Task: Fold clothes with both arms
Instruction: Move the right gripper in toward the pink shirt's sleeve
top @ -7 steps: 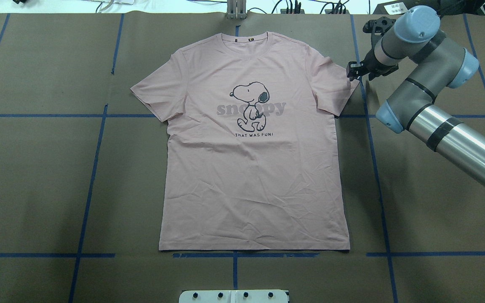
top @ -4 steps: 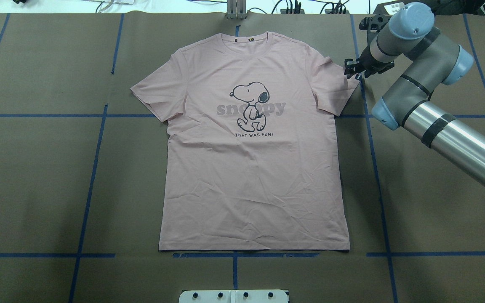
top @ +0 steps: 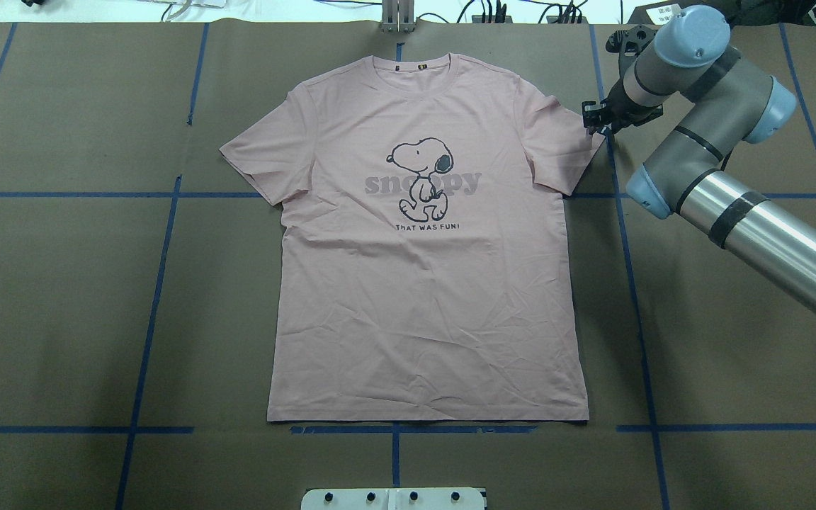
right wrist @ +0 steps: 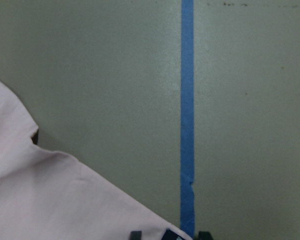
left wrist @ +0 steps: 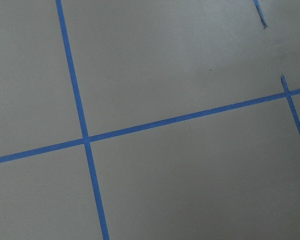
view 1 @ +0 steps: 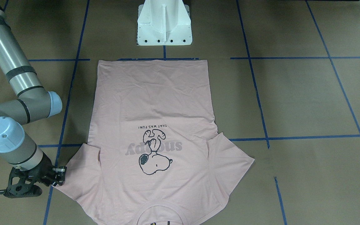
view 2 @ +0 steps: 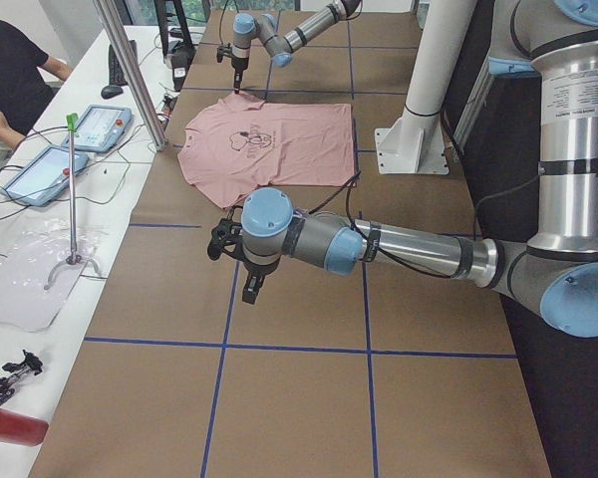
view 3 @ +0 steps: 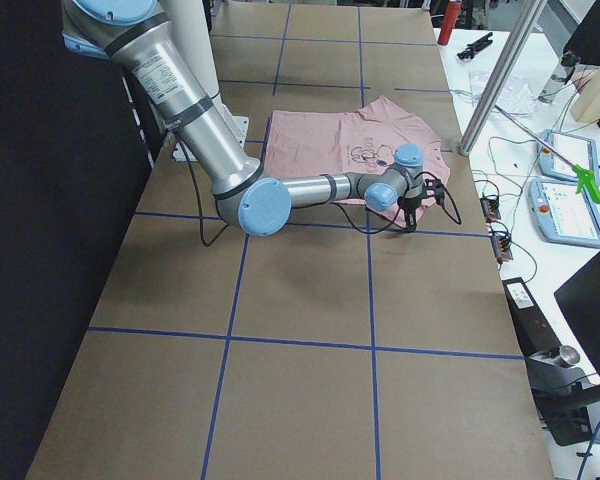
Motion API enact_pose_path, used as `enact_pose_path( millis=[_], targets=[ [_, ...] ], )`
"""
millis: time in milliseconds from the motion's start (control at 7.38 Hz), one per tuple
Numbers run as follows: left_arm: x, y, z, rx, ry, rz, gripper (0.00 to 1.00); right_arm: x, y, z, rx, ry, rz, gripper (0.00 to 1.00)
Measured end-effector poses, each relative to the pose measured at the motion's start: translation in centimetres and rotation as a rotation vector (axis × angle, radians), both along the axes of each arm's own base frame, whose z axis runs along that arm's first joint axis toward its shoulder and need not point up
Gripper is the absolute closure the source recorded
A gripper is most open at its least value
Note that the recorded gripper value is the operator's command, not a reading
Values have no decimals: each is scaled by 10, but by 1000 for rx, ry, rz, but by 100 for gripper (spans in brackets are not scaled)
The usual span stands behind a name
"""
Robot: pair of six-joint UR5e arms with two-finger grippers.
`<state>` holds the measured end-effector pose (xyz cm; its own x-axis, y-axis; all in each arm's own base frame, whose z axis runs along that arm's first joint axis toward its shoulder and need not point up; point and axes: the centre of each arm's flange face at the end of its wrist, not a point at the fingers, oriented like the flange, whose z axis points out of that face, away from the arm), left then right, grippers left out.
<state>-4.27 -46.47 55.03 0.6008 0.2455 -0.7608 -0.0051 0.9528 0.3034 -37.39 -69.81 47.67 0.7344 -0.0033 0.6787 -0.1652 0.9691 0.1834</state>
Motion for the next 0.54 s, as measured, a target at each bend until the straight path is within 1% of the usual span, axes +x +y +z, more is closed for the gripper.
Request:
enact_pose_path(
  millis=[407, 542],
  targets=[
    [-1, 1, -2, 3, 0, -2, 0, 0, -1, 1, -10, -1, 6, 100],
    [-1, 1, -3, 5, 0, -3, 0, 0, -3, -5, -6, -8, 10, 100]
  ],
)
